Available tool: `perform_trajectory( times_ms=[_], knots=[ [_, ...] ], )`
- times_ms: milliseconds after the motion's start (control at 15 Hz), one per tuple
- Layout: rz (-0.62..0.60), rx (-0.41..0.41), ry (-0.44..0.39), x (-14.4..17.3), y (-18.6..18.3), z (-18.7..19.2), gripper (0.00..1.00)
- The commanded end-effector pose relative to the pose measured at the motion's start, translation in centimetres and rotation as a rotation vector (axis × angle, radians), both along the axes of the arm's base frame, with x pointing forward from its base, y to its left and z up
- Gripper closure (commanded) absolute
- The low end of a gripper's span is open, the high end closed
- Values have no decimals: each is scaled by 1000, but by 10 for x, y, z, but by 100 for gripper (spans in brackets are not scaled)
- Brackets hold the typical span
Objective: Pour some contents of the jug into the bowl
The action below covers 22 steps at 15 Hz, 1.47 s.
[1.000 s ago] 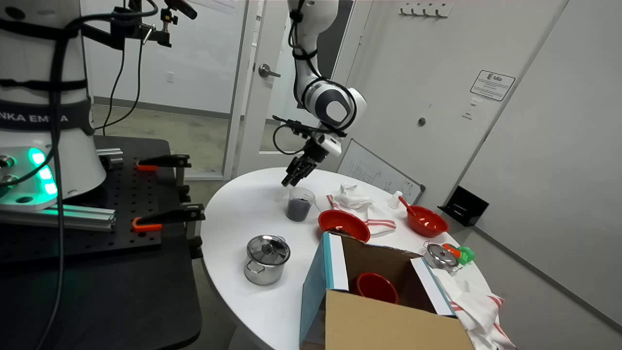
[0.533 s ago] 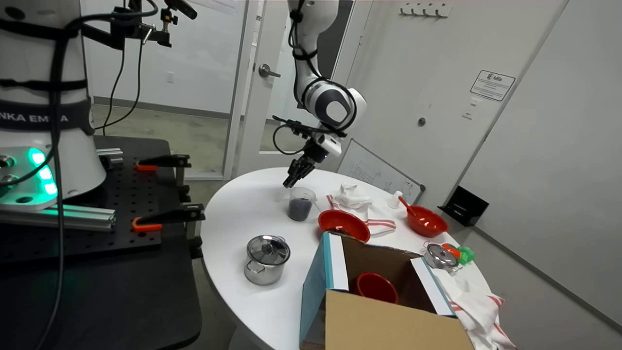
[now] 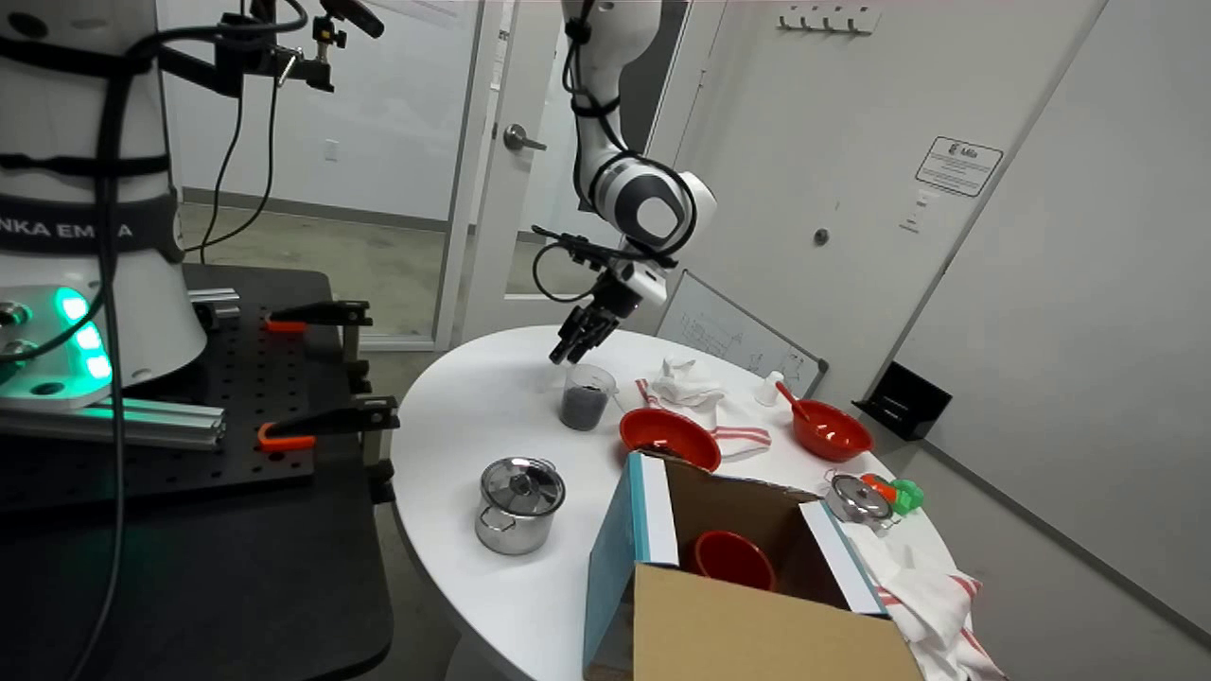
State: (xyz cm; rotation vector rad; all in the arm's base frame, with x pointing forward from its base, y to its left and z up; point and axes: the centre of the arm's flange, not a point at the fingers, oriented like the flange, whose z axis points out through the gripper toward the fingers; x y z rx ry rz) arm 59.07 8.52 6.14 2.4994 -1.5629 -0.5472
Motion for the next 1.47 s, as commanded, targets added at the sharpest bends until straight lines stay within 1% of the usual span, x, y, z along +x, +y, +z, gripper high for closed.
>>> perform_trajectory(
  times_ms=[0,67,133,733,1067,1267,1333,1400],
  knots=[
    [-13,19,-21,-4,-3,8,4],
    [-16,21,-25,-4,-3,9,1],
    [-18,23,-28,-4,-3,8,0],
    [15,17,-48,-7,-1,-2,0],
    [30,-37,-98,-13,0,-8,0],
    [43,-54,-126,-17,2,-10,0],
    [46,-55,-134,-18,2,-10,25],
    [52,-57,-140,-19,3,-11,28]
  ],
)
